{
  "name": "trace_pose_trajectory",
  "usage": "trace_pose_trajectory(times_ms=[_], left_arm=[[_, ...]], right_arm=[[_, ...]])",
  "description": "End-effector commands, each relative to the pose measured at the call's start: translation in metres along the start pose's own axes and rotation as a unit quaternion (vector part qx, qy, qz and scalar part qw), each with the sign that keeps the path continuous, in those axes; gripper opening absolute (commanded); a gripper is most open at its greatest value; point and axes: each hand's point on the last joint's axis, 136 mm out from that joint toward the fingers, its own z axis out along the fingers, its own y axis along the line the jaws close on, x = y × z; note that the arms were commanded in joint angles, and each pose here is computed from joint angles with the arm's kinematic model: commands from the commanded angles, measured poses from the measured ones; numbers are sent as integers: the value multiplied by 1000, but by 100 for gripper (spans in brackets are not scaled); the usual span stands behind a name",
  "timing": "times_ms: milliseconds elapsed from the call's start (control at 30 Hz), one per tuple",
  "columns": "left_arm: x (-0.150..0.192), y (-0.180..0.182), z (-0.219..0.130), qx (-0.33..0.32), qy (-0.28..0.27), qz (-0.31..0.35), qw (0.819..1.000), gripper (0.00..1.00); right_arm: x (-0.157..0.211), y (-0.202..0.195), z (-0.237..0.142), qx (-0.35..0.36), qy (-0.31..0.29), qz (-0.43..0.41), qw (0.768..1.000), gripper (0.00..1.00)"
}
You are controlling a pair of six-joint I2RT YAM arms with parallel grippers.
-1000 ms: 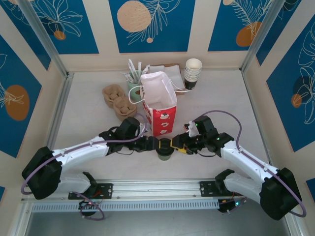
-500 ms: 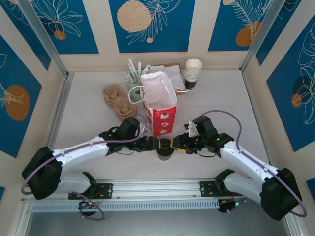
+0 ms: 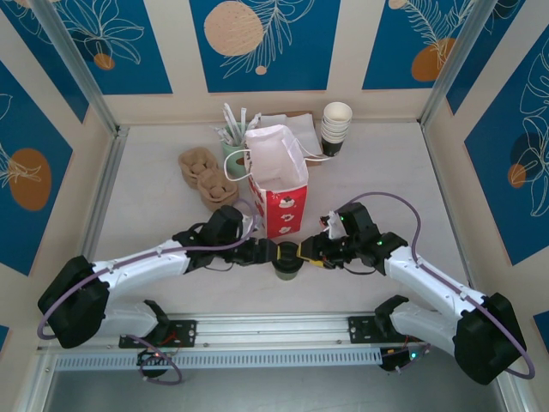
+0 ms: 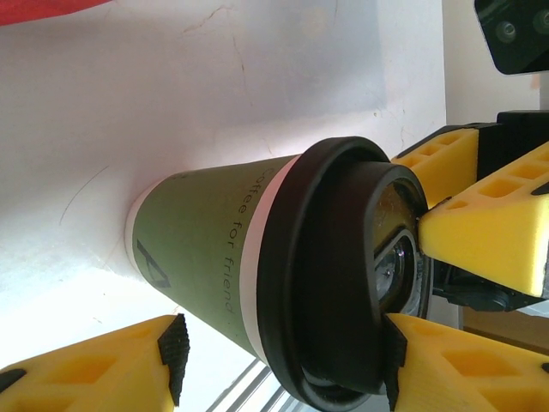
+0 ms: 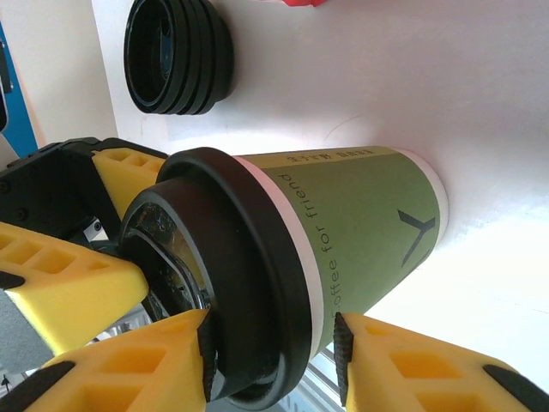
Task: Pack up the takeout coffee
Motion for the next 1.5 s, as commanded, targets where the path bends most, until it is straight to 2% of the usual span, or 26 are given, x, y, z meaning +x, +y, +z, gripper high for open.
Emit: trace_pose_trajectory(times_ms=[0, 400, 1200, 1467], left_arm=[[20, 39, 5, -57, 28, -26, 998, 60], [32, 54, 8, -65, 36, -43, 996, 58], [36, 62, 9, -76, 37, -43, 995, 57], [33, 59, 7, -77, 32, -39, 996, 56]], right_arm=[[17, -44, 7, 73, 21, 33, 997, 41], [21, -60, 11, 88, 23, 60, 994, 39], [15, -91, 13, 122, 21, 152, 981, 34], [12, -81, 9, 116, 21, 138, 983, 36]])
